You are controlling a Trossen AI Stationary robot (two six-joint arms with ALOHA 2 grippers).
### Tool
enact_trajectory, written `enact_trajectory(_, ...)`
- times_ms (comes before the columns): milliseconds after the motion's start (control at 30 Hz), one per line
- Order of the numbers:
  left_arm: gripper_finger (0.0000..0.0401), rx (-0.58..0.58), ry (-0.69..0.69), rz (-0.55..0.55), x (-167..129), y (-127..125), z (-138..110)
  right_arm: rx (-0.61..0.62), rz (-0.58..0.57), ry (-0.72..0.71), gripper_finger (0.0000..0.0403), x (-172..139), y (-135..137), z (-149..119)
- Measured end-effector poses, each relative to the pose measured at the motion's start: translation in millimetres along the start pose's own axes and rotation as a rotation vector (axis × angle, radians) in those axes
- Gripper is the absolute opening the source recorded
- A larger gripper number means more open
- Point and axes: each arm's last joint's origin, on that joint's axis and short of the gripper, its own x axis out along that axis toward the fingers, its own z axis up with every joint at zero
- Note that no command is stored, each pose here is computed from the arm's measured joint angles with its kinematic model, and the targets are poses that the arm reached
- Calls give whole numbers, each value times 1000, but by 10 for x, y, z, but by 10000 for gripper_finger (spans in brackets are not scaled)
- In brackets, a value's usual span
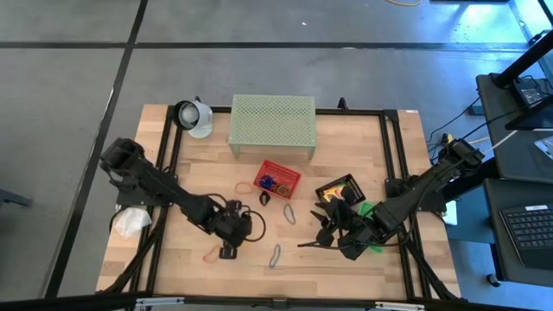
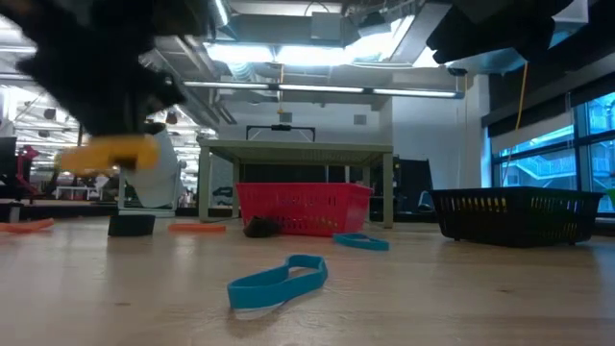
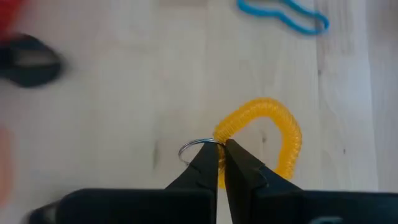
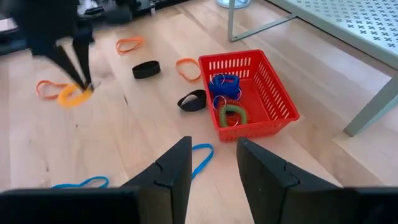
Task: Pick & Place Office Desk Supplies
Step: Put the yellow spring keychain into the red bin
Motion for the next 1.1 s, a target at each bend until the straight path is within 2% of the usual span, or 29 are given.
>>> enact_trajectory(333, 3, -10, -330, 181, -703, 369, 158, -27, -5, 4, 127, 10, -9, 3)
enact_trajectory(400, 3, -12, -388, 186, -769, 509, 196, -22, -6, 4, 127, 14, -11, 6)
enact_trajectory(467, 3, -11, -433, 137, -807, 662, 259, -15, -4, 7, 127, 14, -11, 5)
enact_trajectory(600, 3, -21, -489, 58, -790, 988, 352, -12, -4, 7, 127, 13, -10, 4)
enact_trajectory(800, 3, -87, -459, 5, -630, 1459, 422, 4, 11, 28, 127, 13, -5, -2)
enact_trajectory(1100, 3, -132, -418, -13, -270, 1898, 506, 43, 22, 25, 127, 13, 7, 6)
